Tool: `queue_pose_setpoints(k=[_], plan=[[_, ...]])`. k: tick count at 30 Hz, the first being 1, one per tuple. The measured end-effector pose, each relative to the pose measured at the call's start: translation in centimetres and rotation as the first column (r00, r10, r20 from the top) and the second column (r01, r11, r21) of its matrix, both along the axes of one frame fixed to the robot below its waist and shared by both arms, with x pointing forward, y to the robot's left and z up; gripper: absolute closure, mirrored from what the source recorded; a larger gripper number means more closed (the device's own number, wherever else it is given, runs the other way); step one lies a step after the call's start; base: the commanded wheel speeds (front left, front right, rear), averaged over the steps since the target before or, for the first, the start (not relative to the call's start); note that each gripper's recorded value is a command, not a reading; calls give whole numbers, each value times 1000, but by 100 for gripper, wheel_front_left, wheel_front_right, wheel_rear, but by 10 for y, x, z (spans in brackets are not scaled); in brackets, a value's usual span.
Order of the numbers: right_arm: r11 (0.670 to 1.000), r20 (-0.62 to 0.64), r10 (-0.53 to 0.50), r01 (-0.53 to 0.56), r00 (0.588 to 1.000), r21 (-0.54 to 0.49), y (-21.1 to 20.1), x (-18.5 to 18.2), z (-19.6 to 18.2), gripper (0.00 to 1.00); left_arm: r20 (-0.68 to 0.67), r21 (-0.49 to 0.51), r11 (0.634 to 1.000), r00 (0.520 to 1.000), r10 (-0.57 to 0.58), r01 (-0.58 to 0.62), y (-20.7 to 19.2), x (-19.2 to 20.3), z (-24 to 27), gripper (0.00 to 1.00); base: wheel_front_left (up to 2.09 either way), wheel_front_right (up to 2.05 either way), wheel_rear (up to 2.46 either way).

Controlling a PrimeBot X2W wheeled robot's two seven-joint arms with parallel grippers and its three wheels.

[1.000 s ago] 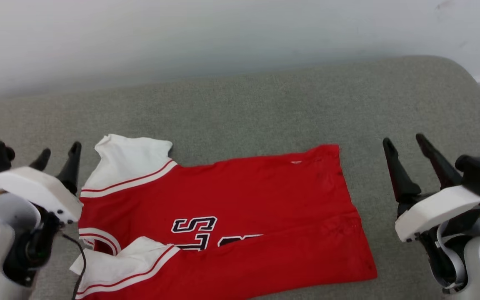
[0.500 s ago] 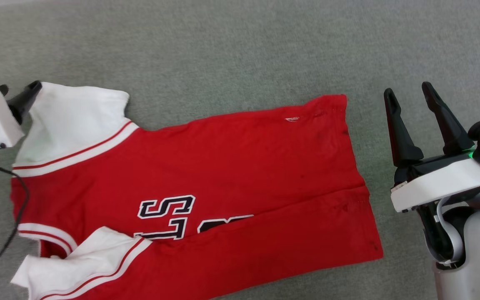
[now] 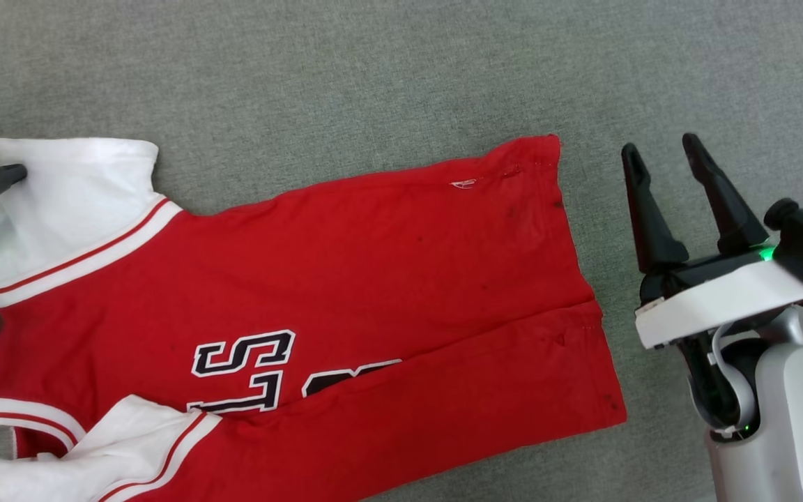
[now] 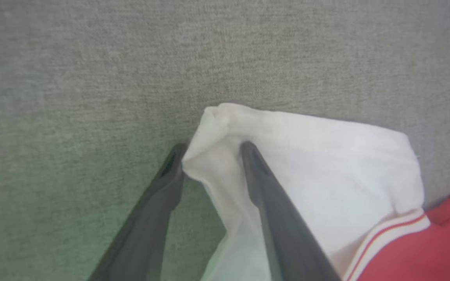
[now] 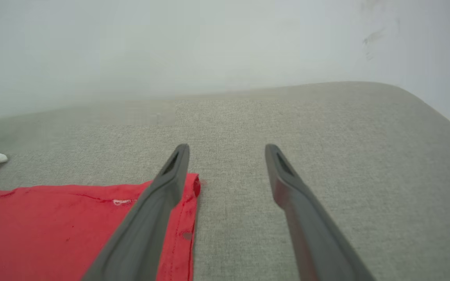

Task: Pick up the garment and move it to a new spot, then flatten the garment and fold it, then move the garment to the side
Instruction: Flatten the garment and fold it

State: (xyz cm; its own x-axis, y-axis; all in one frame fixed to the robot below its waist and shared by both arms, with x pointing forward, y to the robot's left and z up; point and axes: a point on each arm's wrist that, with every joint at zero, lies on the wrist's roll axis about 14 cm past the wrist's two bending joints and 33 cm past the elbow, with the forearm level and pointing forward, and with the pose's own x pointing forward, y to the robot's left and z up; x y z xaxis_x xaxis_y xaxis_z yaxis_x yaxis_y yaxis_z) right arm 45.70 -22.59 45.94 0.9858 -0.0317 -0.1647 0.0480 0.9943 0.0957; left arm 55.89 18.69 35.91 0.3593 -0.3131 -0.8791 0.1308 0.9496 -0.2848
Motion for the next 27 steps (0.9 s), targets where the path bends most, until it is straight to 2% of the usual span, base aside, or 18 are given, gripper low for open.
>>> queue_pose_setpoints(k=[5, 6, 7, 11, 15, 20, 27], plan=[[1000, 33, 4, -5, 999, 20, 1, 6, 12, 0, 60, -22, 999, 998, 33, -32, -6, -2, 3, 100, 0, 0, 0], [999, 17, 13, -13, 1000, 35, 4, 7, 11, 0, 78, -23, 999, 996, 37, -36, -7, -3, 5, 100, 0, 0, 0], [995, -10, 32, -30, 999, 96, 12, 10, 9, 0, 120, -22, 999, 992, 41, -39, -9, -4, 10, 100, 0, 0, 0], [989, -159, 87, -66, 983, 134, 15, 16, -9, 0, 220, -38, 998, 974, 48, -41, -14, -6, 24, 100, 0, 0, 0], [974, -347, 176, -111, 921, 198, 32, 18, -30, 0, 340, -22, 999, 939, 49, -45, -9, -4, 47, 100, 0, 0, 0], [967, -538, 235, -137, 809, 217, 42, 21, -55, 0, 440, -35, 999, 897, 45, -33, -12, -7, 72, 100, 0, 0, 0], [968, -647, 251, -168, 720, 188, 53, 41, -76, 0, 534, -32, 999, 845, 34, -20, -9, -6, 93, 100, 0, 0, 0]])
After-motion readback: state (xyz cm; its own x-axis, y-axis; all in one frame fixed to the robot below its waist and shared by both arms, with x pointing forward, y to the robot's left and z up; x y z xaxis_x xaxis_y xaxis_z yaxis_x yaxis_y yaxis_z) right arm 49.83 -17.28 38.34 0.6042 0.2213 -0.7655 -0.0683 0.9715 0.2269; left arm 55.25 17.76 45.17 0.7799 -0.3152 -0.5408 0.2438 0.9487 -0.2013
